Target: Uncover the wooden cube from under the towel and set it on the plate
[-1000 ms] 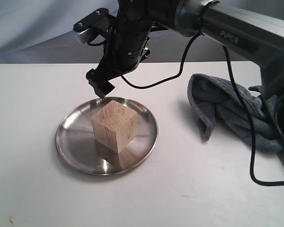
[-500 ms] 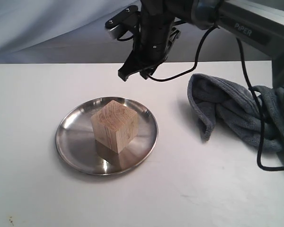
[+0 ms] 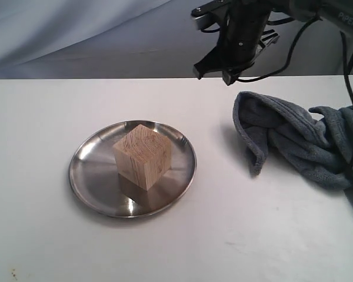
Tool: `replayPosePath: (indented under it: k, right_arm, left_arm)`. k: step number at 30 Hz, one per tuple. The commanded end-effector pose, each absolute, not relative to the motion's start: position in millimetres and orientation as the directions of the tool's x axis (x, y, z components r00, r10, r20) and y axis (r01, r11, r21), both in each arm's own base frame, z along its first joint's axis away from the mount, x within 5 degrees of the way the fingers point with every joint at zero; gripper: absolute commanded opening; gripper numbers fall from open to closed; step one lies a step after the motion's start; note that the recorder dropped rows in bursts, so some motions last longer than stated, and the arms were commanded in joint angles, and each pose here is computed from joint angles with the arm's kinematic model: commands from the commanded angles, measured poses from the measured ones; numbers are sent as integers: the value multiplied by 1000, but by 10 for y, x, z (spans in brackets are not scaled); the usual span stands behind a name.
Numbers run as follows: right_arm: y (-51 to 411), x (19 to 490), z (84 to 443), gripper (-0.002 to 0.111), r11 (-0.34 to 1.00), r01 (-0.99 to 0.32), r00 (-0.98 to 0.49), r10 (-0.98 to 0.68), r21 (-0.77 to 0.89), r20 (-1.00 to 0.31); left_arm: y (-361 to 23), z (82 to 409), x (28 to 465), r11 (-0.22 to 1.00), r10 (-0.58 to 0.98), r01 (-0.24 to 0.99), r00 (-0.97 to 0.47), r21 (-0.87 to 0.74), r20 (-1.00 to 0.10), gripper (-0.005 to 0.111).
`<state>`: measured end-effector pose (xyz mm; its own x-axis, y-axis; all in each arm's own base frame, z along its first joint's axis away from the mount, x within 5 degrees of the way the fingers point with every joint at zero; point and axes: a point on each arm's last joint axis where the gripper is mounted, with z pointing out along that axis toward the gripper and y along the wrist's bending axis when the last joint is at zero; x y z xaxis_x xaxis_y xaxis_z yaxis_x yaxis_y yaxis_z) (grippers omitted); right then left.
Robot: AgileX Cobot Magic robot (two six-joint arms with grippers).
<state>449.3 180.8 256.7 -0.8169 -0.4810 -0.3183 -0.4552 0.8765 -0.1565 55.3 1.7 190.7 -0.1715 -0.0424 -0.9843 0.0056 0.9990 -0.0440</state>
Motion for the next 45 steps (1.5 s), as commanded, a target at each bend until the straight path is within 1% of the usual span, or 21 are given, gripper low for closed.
replayPosePath:
  k: [1, 8, 14, 18, 22, 30, 37, 42, 45]
  right_arm:
    - [1538, 4447, 2647, 0, 895, -418, -842, -446, -155, -303]
    - [1015, 4396, 2723, 0, 932, -327, -890, -360, -157, -278]
    - [529, 4320, 2777, 0, 962, -225, -929, -260, -154, -262]
    - [252, 4195, 2841, 0, 978, -148, -949, -182, -146, -257]
    - [29, 3970, 2905, 0, 987, -82, -964, -114, -138, -242]
    - [-191, 3443, 3035, 0, 991, -2, -921, -53, -134, -387]
    - [-165, 2874, 3150, 0, 993, 26, -838, -43, -119, -544]
    - [-146, 2466, 3138, 0, 993, 27, -782, -51, -115, -621]
    - [-138, 2239, 3193, 0, 994, 49, -739, -30, -98, -673]
  left_arm:
    - [14, 1905, 554, 999, -48, 7, -163, -49, -986, 0]
    - [14, 1905, 554, 999, -50, 7, -163, -52, -985, 0]
    - [14, 1905, 554, 999, -50, 7, -163, -52, -985, 0]
    - [14, 1905, 554, 999, -46, 8, -163, -48, -986, 0]
    - [14, 1905, 554, 999, -46, 8, -163, -48, -986, 0]
    - [14, 1905, 554, 999, -50, 7, -163, -52, -985, 0]
    - [14, 1905, 554, 999, -50, 7, -163, -52, -985, 0]
    - [14, 1905, 554, 999, -48, 7, -163, -50, -986, 0]
    - [14, 1905, 554, 999, -48, 7, -163, -50, -986, 0]
